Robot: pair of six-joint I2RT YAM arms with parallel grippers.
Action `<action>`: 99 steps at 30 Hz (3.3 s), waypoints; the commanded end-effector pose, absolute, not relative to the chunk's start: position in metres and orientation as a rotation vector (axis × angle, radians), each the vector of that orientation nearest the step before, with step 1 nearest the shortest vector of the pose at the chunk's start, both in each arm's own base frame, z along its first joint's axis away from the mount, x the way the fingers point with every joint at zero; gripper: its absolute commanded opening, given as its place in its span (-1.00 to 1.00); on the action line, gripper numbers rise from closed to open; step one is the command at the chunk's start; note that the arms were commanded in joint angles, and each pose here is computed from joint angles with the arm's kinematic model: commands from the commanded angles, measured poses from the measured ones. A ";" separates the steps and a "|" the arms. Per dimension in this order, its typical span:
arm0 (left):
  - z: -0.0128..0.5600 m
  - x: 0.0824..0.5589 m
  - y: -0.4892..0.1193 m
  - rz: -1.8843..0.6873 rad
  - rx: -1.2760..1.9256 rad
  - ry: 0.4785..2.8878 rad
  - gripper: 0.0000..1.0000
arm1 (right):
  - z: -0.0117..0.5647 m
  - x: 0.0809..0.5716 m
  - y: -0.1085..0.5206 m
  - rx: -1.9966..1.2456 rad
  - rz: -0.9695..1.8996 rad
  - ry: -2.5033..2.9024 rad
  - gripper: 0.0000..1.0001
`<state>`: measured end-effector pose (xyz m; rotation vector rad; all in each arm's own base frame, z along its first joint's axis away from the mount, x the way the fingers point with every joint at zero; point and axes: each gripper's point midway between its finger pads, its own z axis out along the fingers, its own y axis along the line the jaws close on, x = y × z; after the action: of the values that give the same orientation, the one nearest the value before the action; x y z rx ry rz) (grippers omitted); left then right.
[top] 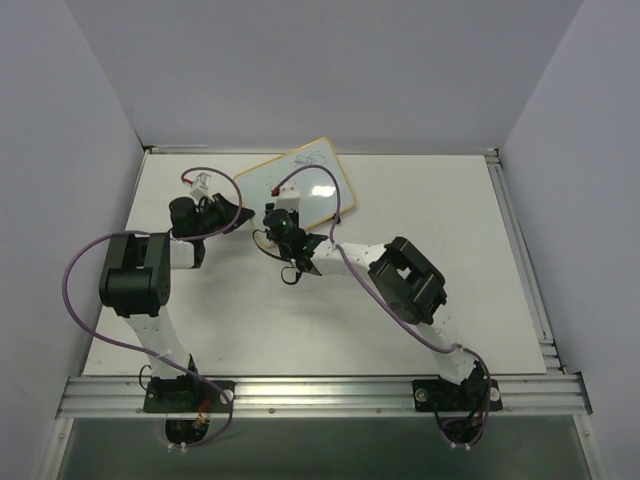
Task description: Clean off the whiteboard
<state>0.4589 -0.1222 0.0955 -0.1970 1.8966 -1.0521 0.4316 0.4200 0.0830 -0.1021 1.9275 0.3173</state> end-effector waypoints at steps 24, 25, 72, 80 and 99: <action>0.099 0.463 -0.120 -1.026 -0.156 1.884 -0.76 | 0.051 0.400 0.442 -0.231 0.263 2.000 -1.00; 0.098 0.463 -0.120 -1.026 -0.157 1.885 -0.76 | 0.052 0.403 0.438 -0.221 0.255 2.001 -1.00; 0.098 0.465 -0.119 -1.008 -0.148 1.885 -0.77 | 0.059 0.433 0.347 -0.008 0.284 2.017 -1.00; 0.099 0.464 -0.119 -1.006 -0.150 1.887 -0.78 | 0.070 0.449 0.358 -0.013 0.298 2.006 -1.00; 0.094 0.460 -0.141 -1.020 -0.107 1.924 -0.80 | 0.083 0.440 0.429 -0.115 0.431 1.975 -1.00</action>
<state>0.4600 -0.1276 0.0957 -0.1859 1.9029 -1.0462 0.4141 0.4447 0.0794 -0.1505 1.9713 0.4425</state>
